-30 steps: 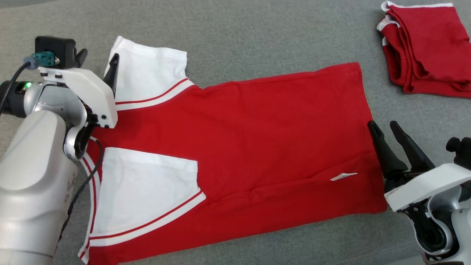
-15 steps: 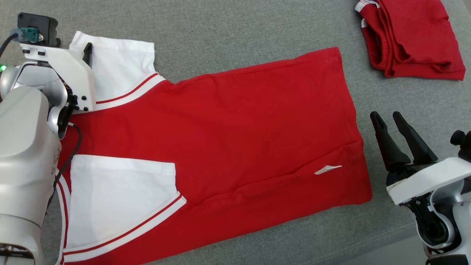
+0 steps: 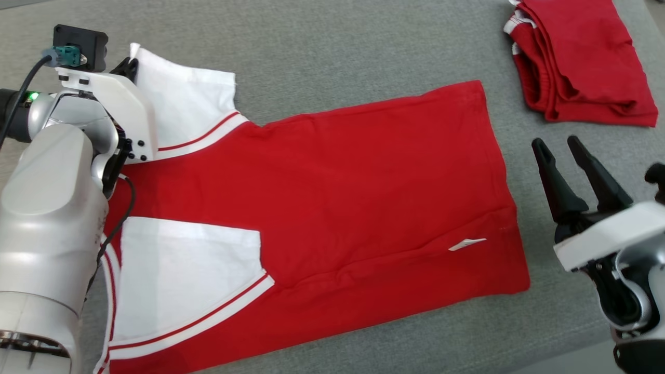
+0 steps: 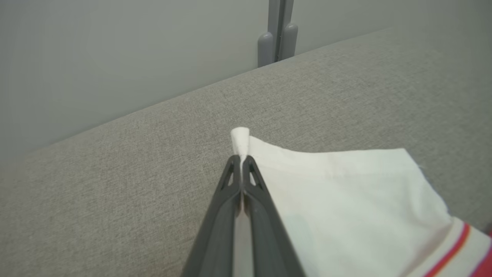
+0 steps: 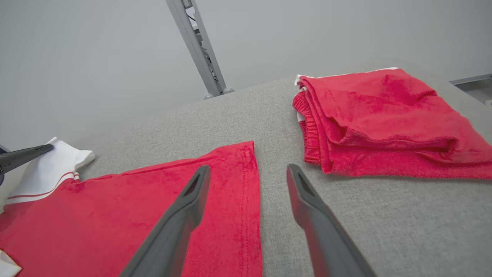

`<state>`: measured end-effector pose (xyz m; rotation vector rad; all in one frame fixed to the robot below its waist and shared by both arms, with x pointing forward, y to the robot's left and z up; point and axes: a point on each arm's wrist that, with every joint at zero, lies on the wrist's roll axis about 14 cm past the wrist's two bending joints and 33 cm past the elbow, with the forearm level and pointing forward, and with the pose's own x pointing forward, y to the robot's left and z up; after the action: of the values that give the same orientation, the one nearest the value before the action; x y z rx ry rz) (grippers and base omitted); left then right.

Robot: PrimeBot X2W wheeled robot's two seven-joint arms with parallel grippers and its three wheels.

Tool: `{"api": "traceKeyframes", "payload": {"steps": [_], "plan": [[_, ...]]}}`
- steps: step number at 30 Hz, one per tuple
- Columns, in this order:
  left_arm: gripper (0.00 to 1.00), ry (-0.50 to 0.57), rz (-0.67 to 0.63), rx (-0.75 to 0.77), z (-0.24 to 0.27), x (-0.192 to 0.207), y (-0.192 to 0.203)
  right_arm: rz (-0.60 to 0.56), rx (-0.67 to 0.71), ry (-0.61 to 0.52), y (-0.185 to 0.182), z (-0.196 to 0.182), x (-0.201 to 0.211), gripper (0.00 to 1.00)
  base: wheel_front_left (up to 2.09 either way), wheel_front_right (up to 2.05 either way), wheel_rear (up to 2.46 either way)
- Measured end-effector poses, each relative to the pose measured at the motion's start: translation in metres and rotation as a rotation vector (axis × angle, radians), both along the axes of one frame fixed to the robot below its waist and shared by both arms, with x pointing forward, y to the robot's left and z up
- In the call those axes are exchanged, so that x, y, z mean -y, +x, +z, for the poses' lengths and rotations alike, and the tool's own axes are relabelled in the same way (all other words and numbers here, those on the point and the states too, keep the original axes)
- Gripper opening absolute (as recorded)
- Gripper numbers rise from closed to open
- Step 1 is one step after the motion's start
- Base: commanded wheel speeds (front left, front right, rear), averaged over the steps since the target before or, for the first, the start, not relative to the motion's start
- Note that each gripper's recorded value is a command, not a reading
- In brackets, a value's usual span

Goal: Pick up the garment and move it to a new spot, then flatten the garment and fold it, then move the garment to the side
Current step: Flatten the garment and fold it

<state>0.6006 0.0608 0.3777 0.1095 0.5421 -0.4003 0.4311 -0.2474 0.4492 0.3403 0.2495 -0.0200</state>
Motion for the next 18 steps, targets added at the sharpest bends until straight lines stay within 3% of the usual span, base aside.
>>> {"api": "traceKeyframes", "payload": {"steps": [8, 18], "plan": [[0.00, -0.104, 0.011, 0.150, 0.044, -0.004, 0.001, 0.172, -0.072, -0.167, 0.043, 0.002, -0.017, 1.00, 0.00, 0.00, 0.00], [0.00, -0.160, 0.048, 0.202, 0.054, -0.022, -0.006, 0.259, -0.307, -0.276, 0.085, -0.047, -0.019, 1.00, 0.00, 0.00, 0.00]]}}
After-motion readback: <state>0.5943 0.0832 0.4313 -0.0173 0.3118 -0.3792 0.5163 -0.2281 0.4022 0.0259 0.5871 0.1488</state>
